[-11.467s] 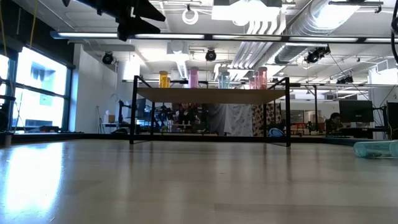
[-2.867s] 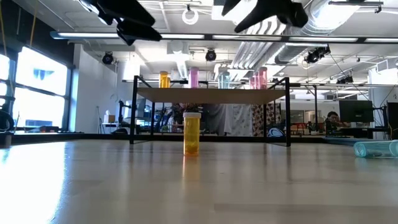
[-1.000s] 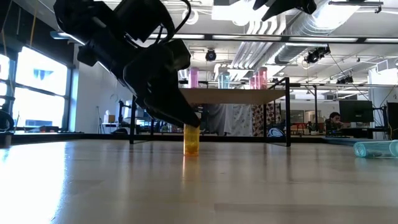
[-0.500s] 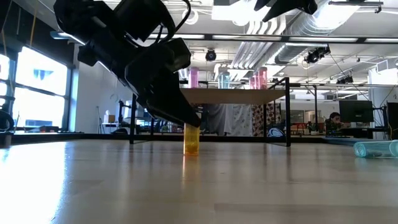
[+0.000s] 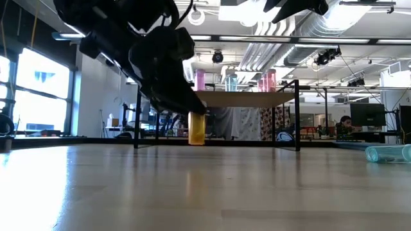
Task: Pick and place medicine bottles onto shelf by color
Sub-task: Put the orange medicine bottle on the shelf aligned with the other orange medicine bottles
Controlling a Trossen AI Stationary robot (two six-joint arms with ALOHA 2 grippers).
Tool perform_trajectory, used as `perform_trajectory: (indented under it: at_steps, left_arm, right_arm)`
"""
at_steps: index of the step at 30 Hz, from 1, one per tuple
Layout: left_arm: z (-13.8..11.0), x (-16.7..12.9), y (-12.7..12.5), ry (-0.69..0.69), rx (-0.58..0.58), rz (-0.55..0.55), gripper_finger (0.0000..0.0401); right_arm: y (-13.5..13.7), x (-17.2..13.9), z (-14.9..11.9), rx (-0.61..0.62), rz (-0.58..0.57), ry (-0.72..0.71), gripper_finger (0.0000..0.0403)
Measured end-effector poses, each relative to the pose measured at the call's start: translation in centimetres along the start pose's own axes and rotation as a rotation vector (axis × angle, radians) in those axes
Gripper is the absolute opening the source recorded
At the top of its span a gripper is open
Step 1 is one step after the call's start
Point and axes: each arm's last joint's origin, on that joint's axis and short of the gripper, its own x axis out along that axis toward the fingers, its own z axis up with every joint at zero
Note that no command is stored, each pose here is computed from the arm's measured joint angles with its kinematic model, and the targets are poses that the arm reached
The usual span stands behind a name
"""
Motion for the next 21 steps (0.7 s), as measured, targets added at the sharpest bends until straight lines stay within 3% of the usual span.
perform_trajectory:
  at_steps: [11,21]
  left_arm:
    - [3.9,-6.5,2.5,-0.085,-0.029,0.097,0.0122]
    - [6.1,-13.3,6.3,-0.215,-0.077,0.301,0.0123]
  right_arm:
    - [0.0,0.0,0.0,-0.028,-0.002,0.002,0.0154]
    - [0.0,0.0,0.0,-0.091,-0.001,-0.001,0.0154]
